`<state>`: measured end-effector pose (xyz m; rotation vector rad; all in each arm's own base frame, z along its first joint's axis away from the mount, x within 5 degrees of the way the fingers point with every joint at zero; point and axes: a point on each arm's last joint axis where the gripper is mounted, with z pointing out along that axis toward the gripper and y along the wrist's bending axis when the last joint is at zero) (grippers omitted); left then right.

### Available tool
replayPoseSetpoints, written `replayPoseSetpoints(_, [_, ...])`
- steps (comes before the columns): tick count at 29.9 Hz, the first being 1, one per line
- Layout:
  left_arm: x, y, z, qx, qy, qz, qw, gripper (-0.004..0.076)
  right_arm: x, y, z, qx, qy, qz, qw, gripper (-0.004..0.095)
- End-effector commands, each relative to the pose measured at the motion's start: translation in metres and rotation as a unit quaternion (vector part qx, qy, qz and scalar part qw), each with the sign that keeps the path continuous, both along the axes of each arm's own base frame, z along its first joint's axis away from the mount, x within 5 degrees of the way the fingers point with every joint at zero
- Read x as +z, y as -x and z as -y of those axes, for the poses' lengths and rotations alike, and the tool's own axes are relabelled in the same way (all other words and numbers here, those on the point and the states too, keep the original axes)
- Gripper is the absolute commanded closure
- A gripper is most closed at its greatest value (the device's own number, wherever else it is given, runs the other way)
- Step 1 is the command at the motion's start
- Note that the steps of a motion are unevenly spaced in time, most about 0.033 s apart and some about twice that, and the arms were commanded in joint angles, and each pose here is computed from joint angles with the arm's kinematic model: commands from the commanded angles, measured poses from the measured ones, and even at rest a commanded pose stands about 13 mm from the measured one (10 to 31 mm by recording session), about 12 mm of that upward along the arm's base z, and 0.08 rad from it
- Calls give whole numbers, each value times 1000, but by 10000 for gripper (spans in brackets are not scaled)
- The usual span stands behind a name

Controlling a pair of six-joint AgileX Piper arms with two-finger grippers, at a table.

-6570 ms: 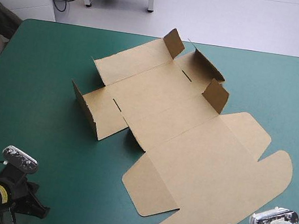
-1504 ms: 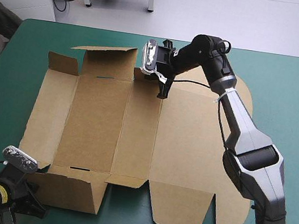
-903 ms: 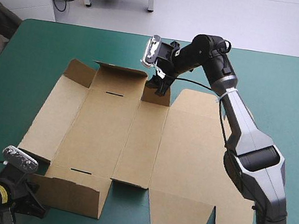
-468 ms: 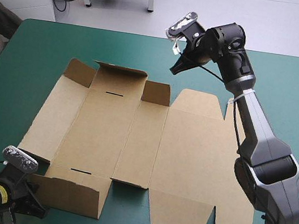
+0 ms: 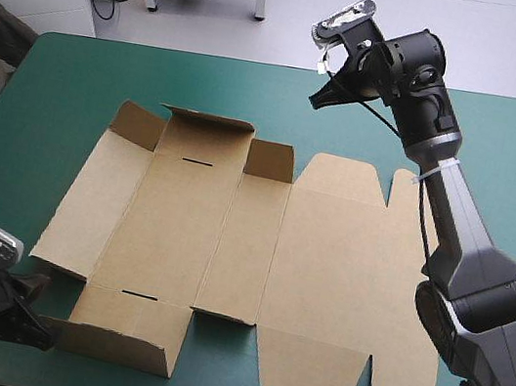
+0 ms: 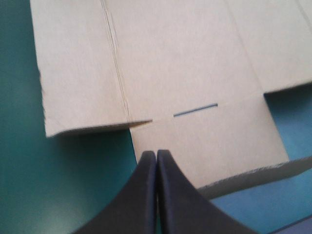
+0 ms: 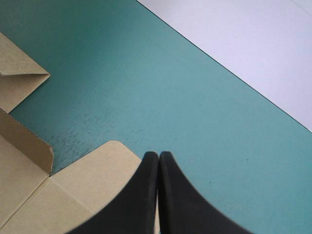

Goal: Fold the box

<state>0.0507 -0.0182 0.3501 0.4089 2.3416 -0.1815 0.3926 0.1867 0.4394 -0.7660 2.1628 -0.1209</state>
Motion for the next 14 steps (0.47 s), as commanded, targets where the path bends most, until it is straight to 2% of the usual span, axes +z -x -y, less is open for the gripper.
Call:
replayPoseSetpoints(1, [41, -2, 0, 0, 27, 62, 998, 756, 33, 24, 15, -10, -13, 36, 999, 931])
replayPoseSetpoints(6, [78, -18, 0, 20, -4, 85, 996, 756, 18, 24, 28, -24, 4, -2, 1000, 931])
replayPoseSetpoints(11, [96, -55, 6, 39, -88, 68, 993, 756, 5, 35, 53, -51, 9, -44, 998, 931])
replayPoseSetpoints(14, [102, -76, 16, 17, -121, 63, 991, 744, -5, 46, 71, -70, -1, -78, 995, 931])
